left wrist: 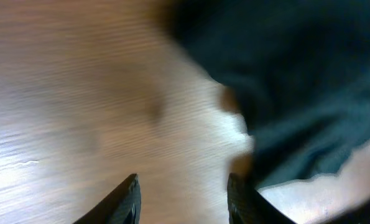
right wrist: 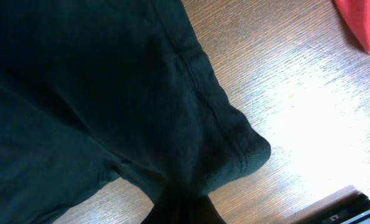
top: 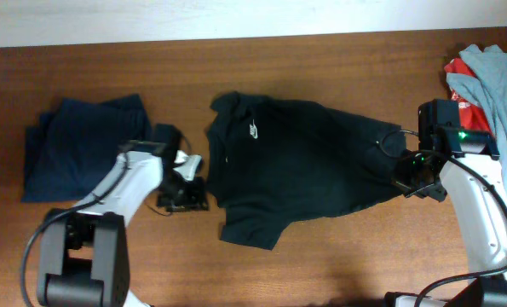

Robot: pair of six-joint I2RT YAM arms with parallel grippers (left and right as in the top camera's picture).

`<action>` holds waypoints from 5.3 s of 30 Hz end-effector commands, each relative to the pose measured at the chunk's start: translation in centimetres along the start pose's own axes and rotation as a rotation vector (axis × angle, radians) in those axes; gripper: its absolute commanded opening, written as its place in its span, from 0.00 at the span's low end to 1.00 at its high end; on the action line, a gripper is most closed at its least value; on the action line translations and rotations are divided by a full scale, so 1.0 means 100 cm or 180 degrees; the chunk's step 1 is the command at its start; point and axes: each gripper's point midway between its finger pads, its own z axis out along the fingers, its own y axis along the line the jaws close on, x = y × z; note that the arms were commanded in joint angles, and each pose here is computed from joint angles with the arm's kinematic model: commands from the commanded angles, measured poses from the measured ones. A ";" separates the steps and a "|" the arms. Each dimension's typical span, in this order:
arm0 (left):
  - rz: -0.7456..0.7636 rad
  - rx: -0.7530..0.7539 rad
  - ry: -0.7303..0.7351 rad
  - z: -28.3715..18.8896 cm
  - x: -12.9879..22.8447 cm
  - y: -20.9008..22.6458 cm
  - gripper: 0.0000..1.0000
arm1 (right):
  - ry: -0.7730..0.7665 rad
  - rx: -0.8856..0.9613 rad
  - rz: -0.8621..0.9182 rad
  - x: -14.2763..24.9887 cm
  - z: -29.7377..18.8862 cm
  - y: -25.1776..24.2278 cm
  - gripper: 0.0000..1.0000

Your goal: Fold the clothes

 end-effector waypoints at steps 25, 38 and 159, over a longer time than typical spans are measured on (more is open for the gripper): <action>0.0745 0.0118 0.0385 0.049 0.047 -0.061 0.00 | -0.0084 0.0045 0.0036 -0.005 -0.005 -0.003 0.04; -0.0637 -0.0234 -0.0053 -0.053 0.049 0.022 0.00 | 0.0144 0.0222 -0.0010 0.013 0.000 -0.015 0.09; -0.0097 0.0209 -0.1094 -0.075 -0.074 0.020 0.70 | 0.0881 -0.0555 0.0530 0.038 0.080 -0.009 0.80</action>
